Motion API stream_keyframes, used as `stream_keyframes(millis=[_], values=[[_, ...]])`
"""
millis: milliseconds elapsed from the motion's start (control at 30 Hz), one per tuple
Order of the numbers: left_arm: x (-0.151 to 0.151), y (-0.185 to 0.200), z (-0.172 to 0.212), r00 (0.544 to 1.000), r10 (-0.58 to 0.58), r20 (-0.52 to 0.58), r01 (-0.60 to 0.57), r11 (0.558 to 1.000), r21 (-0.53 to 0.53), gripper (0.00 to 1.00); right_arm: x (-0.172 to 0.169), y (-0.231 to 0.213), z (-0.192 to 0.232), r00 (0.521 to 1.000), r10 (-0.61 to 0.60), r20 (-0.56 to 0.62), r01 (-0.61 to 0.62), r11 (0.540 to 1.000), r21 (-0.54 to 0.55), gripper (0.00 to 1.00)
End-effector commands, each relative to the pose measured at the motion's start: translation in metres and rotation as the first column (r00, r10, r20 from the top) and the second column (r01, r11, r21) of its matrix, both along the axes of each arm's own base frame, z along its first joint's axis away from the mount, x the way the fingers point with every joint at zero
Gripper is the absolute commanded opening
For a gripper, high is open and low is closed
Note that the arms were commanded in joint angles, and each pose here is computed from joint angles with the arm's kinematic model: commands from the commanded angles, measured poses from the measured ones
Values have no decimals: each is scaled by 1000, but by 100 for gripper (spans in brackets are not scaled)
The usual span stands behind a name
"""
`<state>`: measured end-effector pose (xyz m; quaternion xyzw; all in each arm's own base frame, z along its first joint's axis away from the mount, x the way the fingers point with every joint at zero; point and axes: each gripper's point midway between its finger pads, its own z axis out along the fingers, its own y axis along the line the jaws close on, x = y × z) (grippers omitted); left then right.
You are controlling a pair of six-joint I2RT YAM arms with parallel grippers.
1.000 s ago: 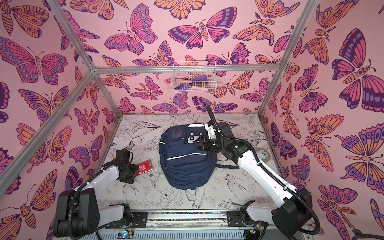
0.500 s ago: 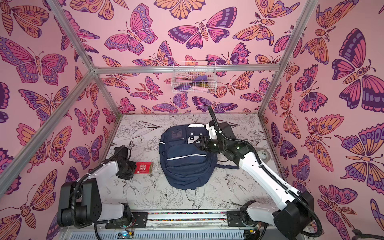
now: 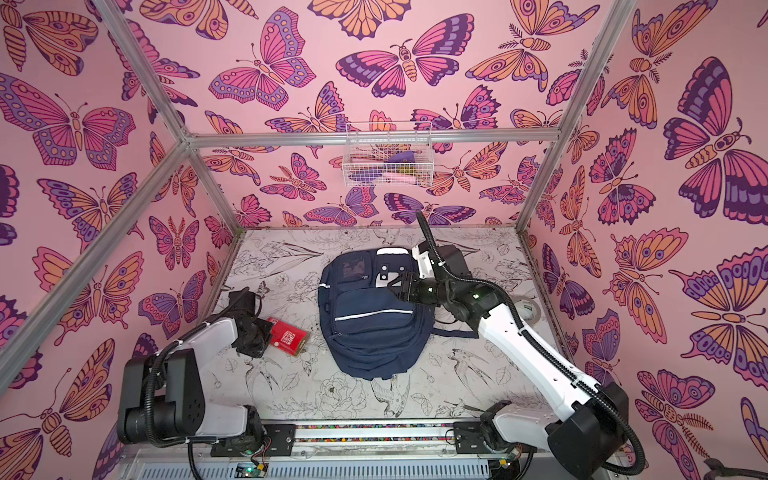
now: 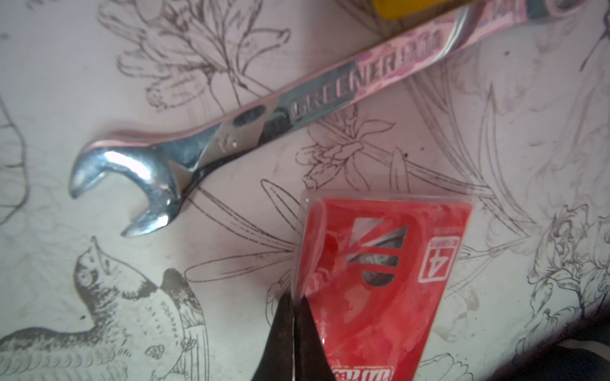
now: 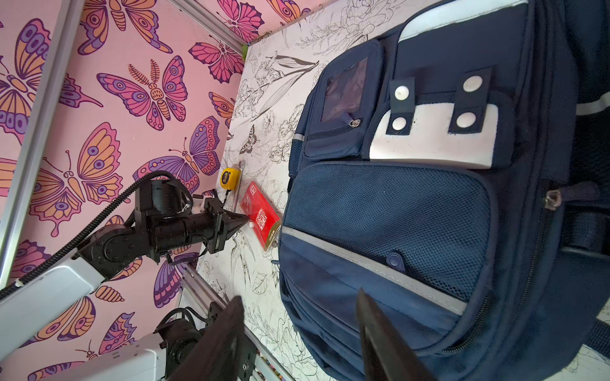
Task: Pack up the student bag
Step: 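Grasp the red plastic pouch on the table with the left gripper, then lift the red pouch over the bag with left while right reaches toward it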
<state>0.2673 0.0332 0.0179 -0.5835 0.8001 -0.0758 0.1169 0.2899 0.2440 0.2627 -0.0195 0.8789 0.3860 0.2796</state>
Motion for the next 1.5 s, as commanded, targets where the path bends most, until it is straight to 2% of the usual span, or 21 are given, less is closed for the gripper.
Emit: stream_keyframes(millis=[0,133,200,300,533,700,867,1133,1367,1467], values=[[9,-2,18,998,-21,55,21,1000,-13,0,2,-4,7,1000,-20,7,20,1000,3,56],[25,-8,47,982,-3,188,13,999,-48,0,4,3,10,1000,-3,-4,3,1000,20,56],[34,-12,69,958,22,285,1,997,-77,0,5,8,13,1000,14,-5,-14,1000,28,57],[44,-19,96,915,73,397,-22,991,-132,0,5,22,18,999,51,-4,-51,998,40,59],[69,-57,157,761,167,627,11,963,-269,0,-6,79,26,984,177,8,-177,981,79,62],[79,-98,191,702,190,687,97,929,-356,0,-14,112,24,973,228,29,-230,966,115,64],[82,-136,205,685,222,694,174,875,-452,0,-3,120,20,980,188,57,-196,964,182,64],[78,-166,214,690,219,690,237,832,-501,0,15,118,9,989,117,88,-130,980,153,60],[74,-178,209,703,191,685,269,820,-505,0,23,124,3,990,118,81,-128,983,131,47],[74,-181,205,711,182,680,274,818,-505,0,26,126,2,989,120,85,-130,984,122,37]])
